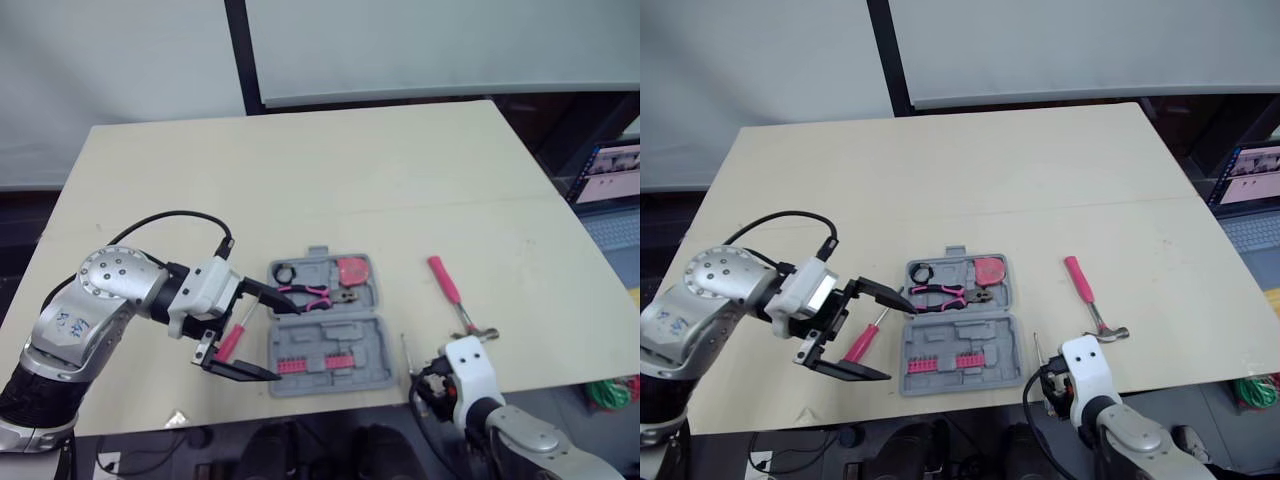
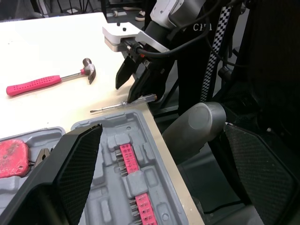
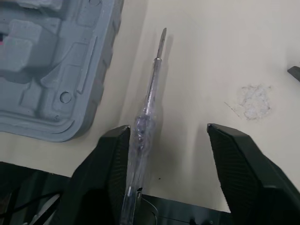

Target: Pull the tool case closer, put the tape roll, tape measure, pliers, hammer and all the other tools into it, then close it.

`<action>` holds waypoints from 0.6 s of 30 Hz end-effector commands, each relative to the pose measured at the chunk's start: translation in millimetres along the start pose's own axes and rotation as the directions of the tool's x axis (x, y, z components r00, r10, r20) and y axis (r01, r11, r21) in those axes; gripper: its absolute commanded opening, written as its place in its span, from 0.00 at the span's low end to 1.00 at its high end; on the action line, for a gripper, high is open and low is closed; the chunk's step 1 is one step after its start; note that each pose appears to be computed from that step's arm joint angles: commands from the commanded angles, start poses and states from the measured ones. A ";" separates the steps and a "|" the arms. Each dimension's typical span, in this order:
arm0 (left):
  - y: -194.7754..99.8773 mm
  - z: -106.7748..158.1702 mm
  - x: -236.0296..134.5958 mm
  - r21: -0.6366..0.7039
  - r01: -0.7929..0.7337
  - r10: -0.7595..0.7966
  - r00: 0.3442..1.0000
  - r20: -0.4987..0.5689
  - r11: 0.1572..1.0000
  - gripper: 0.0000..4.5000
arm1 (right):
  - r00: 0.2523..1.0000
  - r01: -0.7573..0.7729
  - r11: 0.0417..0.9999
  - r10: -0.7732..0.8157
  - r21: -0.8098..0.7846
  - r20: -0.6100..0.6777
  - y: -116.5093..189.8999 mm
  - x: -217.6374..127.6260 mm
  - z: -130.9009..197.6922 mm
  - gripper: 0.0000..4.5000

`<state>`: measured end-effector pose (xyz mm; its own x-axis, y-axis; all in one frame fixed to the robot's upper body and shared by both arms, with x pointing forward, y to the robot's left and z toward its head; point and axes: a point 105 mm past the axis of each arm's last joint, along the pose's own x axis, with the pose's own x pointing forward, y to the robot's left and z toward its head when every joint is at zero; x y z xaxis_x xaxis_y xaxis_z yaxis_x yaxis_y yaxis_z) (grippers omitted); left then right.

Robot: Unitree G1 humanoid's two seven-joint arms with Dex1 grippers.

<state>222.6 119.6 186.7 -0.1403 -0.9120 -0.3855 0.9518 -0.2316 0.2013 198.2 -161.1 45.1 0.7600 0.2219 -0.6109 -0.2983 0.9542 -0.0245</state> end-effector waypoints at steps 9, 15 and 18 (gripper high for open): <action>-0.8 8.7 2.3 0.056 -0.001 0.002 1.000 -0.004 0.998 1.00 | 0.999 -0.044 0.999 0.043 -0.030 -0.033 10.9 4.3 -6.6 0.61; -0.9 10.3 3.4 0.062 -0.004 0.004 1.000 0.001 0.998 1.00 | 1.000 -0.004 0.999 0.003 -0.034 -0.022 3.5 9.2 -7.1 0.31; -0.5 9.3 2.7 0.063 -0.008 0.009 1.000 -0.001 0.998 1.00 | 1.000 0.016 1.000 -0.016 -0.008 0.004 -0.3 7.0 0.1 0.00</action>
<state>221.7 116.5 188.4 -0.1311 -0.9143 -0.3832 0.9476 -0.2291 0.2225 201.2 -157.4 32.7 0.7441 0.2158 -0.6322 -0.3028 0.9525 -0.0313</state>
